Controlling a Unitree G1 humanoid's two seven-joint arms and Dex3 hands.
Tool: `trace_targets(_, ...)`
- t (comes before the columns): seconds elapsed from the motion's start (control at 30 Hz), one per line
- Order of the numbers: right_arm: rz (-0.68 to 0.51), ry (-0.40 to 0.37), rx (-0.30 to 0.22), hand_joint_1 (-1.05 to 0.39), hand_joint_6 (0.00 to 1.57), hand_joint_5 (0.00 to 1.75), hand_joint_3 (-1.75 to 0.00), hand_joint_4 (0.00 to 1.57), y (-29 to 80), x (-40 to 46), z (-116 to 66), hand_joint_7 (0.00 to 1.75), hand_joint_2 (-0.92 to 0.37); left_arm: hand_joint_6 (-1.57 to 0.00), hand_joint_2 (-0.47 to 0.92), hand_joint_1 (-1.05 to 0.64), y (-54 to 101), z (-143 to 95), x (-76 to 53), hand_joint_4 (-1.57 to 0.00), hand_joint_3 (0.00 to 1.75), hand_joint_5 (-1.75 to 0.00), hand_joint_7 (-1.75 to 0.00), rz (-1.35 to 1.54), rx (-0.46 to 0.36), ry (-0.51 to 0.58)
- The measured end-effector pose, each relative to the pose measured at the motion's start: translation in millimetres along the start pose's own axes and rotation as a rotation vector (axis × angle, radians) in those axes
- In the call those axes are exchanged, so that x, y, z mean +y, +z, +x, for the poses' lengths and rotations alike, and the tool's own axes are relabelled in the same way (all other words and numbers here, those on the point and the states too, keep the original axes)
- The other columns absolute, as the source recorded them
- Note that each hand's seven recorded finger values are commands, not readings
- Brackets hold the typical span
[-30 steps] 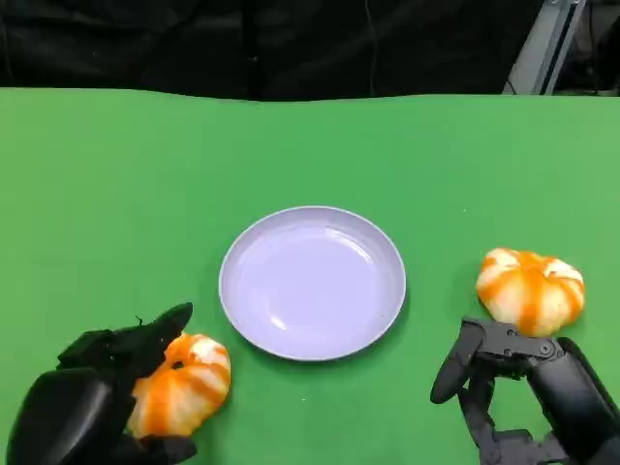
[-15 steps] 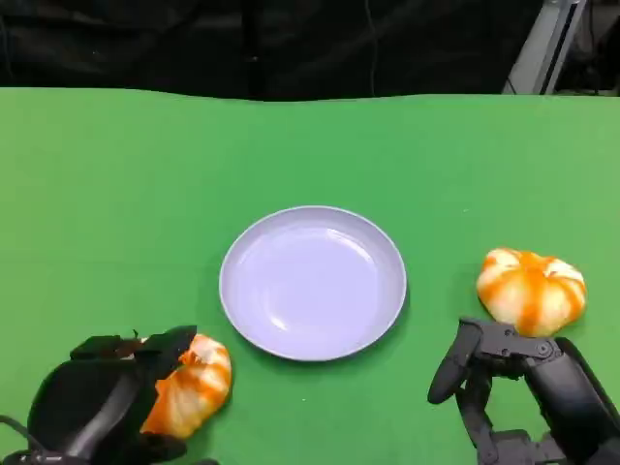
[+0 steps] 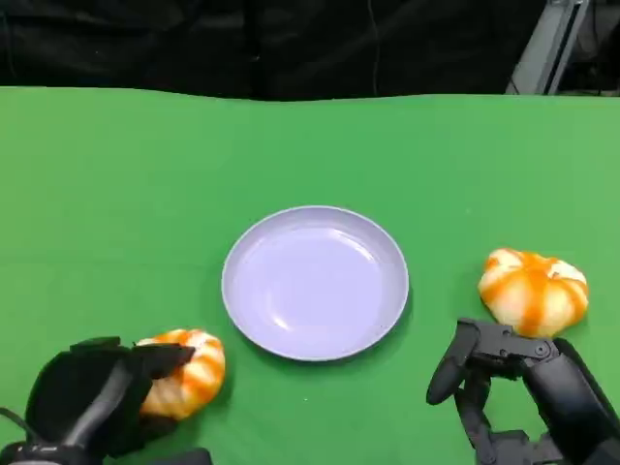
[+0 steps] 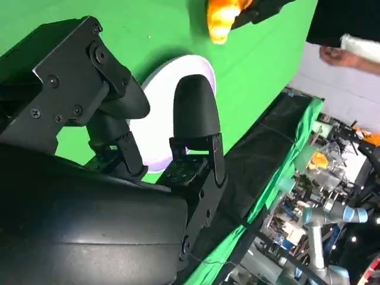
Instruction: Grasp the bread from the table and place it into the plate.
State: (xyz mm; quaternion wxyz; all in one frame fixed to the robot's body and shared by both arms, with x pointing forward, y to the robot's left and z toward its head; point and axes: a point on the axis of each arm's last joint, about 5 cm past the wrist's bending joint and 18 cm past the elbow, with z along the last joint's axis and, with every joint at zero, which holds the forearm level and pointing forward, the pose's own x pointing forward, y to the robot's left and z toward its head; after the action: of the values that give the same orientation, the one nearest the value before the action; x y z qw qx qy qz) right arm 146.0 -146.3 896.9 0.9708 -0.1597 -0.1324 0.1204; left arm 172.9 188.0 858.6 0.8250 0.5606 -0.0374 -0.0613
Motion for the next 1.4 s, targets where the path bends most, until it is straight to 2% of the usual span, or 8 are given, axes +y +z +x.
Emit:
trace_targets(0.1,0.000,0.000,0.000,0.11,0.81,1.66,-1.45,0.83,0.0,0.1,0.0,1.34,-0.31,-0.86,0.61,-0.11,-1.4,-0.8,-1.3,-0.78,0.85,-1.73,-1.22,-0.009,-0.011,0.018)
trace_targets(0.2,0.001,-0.001,0.002,0.11,0.81,1.66,-1.45,0.83,0.0,0.2,0.1,1.34,-0.30,-0.77,0.60,-0.12,-2.7,-2.0,-3.9,-0.79,0.84,-1.74,-1.45,-0.026,-0.028,0.044)
trace_targets(0.43,-0.002,-0.003,0.002,0.11,0.80,1.66,-1.45,0.84,0.0,0.5,0.2,1.34,-0.30,-0.81,0.59,-0.09,-6.0,-4.1,-3.3,-0.84,0.80,-1.75,-1.45,-0.042,-0.076,0.236)
trace_targets(0.53,-0.001,-0.003,0.002,0.11,0.80,1.66,-1.45,0.84,0.1,0.6,0.2,1.34,-0.30,-0.79,0.53,-0.07,-6.6,-5.5,-3.8,-0.86,0.94,-1.75,-1.52,-0.055,-0.098,0.327)
trace_targets(0.63,0.001,-0.003,0.005,0.11,0.80,1.67,-1.45,0.84,0.0,0.9,0.3,1.34,-0.30,-0.84,0.44,-0.09,-7.1,-7.0,-6.3,-0.88,1.18,-1.75,-1.45,-0.078,-0.128,0.396)
trace_targets(0.9,0.002,0.001,0.004,0.11,0.80,1.66,-1.44,0.83,0.2,1.9,0.4,1.33,-0.31,-0.87,0.40,-0.13,-3.5,0.8,-6.1,-0.88,1.19,-1.74,-1.39,-0.105,-0.187,0.468)
trace_targets(1.23,0.023,0.001,0.010,0.12,0.79,1.71,-1.40,0.81,4.3,1.8,-1.6,1.34,-0.34,-0.91,0.28,-0.13,34.0,35.7,-3.2,-0.90,1.40,-1.71,-1.29,-0.175,-0.297,0.501)
trace_targets(1.4,0.027,0.000,0.028,0.10,0.79,1.72,-1.41,0.81,4.2,2.1,-5.0,1.35,-0.34,-0.86,0.36,-0.17,48.7,54.7,1.5,-0.90,1.33,-1.75,-1.46,-0.178,-0.367,0.494)
